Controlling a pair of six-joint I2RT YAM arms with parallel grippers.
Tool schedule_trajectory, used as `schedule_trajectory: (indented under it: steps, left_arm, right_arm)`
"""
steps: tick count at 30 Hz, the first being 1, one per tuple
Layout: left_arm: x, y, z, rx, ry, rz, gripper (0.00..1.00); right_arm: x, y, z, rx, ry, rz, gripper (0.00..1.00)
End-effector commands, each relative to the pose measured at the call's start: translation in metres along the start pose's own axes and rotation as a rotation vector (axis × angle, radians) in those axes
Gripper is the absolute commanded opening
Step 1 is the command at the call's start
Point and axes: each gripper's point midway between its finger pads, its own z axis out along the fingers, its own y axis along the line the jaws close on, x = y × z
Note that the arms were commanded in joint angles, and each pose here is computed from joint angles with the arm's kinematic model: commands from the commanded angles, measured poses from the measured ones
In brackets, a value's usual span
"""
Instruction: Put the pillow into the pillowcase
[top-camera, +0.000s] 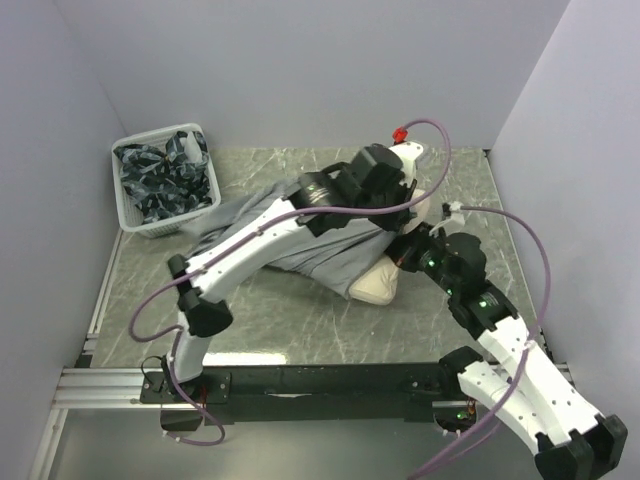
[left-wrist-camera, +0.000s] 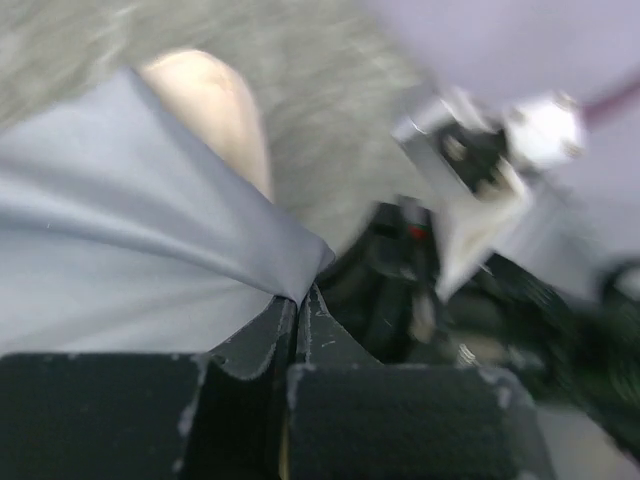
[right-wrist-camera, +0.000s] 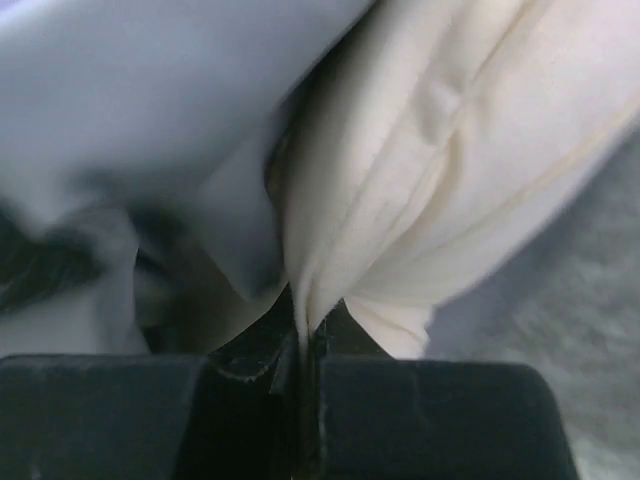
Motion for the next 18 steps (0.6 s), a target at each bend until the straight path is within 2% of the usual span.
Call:
schedule_trajectory:
  steps: [1, 2, 5, 7, 10, 12, 15, 18]
  left_arm:
    - [-0.058, -0.089, -0.068, 0.477, -0.221, 0.002, 0.02]
    - [-0.065, -0.093, -0.082, 0.505, -0.252, -0.004, 0.01]
    - [-0.063, -0.104, -0.102, 0.561, -0.238, 0.007, 0.01]
    - [-0.059, -0.113, -0.111, 0.584, -0.252, 0.027, 0.01]
    - [-0.071, -0.122, -0.14, 0.651, -0.308, 0.028, 0.01]
    - [-0.076, -0.13, -0.152, 0.699, -0.316, 0.026, 0.01]
    - [-0.073, -0.144, -0.171, 0.786, -0.315, 0.047, 0.01]
    - [-0.074, -0.147, -0.181, 0.796, -0.328, 0.063, 0.02]
  right_arm:
    - [-0.028, 0.049, -0.018, -0.146, -0.066, -0.024, 0.0]
    - [-0.028, 0.046, -0.016, -0.13, -0.07, -0.027, 0.0]
    - [-0.039, 0.026, -0.015, -0.013, -0.131, -0.033, 0.0]
    - [-0.039, 0.021, -0.009, -0.008, -0.152, -0.024, 0.0]
    - [-0.01, 0.019, 0.012, -0.052, -0.051, 0.028, 0.0]
    - [0.011, 0.003, 0.026, -0.012, 0.005, 0.074, 0.0]
    - [-0.005, -0.003, 0.03, 0.026, -0.063, 0.082, 0.0]
    - [-0.053, 0.01, 0.011, 0.005, -0.175, 0.091, 0.0]
